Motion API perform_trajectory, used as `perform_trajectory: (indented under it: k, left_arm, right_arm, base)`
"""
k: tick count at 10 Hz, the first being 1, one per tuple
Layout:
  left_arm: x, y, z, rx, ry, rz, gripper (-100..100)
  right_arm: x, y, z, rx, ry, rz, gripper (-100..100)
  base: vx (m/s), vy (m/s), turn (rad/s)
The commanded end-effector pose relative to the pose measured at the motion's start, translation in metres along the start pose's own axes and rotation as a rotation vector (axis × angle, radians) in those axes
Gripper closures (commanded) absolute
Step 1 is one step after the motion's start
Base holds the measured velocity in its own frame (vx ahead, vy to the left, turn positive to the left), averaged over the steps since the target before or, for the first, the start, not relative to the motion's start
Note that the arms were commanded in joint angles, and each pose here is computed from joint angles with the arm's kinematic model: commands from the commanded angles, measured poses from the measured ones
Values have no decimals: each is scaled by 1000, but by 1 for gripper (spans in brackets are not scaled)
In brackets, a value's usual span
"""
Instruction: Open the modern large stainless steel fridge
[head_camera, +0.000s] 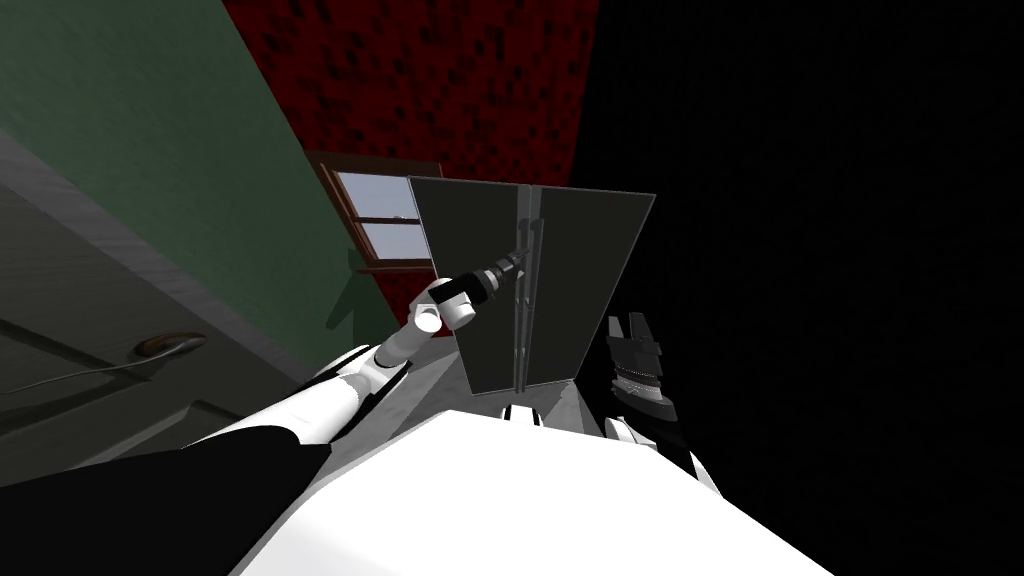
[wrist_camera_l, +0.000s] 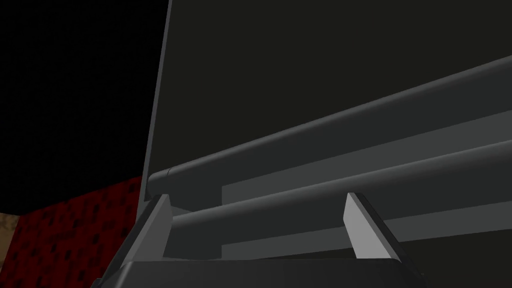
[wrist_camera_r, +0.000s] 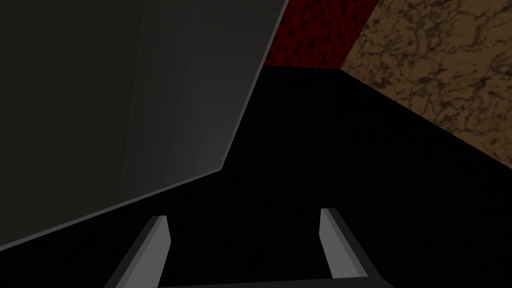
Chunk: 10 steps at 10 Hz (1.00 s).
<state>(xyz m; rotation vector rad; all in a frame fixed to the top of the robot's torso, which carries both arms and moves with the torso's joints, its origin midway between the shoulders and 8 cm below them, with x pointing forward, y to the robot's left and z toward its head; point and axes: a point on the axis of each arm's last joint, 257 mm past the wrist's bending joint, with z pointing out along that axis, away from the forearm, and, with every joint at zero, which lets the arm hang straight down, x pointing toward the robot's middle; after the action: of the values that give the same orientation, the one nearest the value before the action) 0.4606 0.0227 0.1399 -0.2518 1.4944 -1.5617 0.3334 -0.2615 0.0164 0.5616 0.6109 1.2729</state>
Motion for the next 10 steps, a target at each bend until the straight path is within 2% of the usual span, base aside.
perform_trajectory:
  k: [1, 2, 3, 4, 5, 6, 7, 9, 10]
  left_arm:
    - [-9, 1, 8, -57, 1, 33, -100]
    - [-10, -10, 11, -38, 3, 48, -100]
    - [-10, -13, 12, -33, 3, 51, -100]
    - [-13, -2, 14, -91, 5, 59, -100]
    - [-13, -14, 17, -70, 7, 73, -100]
    - [-13, -16, 18, -67, 7, 75, -100]
    - [-18, -8, 20, -119, 6, 86, -100]
    - [-18, -19, 23, -100, 8, 99, -100]
    - [-23, -12, 25, -150, 4, 110, -100]
  right_arm:
    - [0, 0, 0, 0, 0, 0, 0]
    - [0, 0, 0, 0, 0, 0, 0]
    - [0, 0, 0, 0, 0, 0, 0]
    - [0, 0, 0, 0, 0, 0, 0]
    - [0, 0, 0, 0, 0, 0, 0]
    - [0, 0, 0, 0, 0, 0, 0]
    - [0, 0, 0, 0, 0, 0, 0]
    - [0, 0, 0, 0, 0, 0, 0]
    - [0, 0, 0, 0, 0, 0, 0]
  base:
    - [5, 23, -53]
    - [-3, 24, -24]
    - [-1, 10, -4]
    - [1, 9, -46]
    - [-3, 18, -28]
    - [2, 10, 2]
    - [6, 6, -54]
    - [-5, 11, -11]
    - [-1, 8, -50]
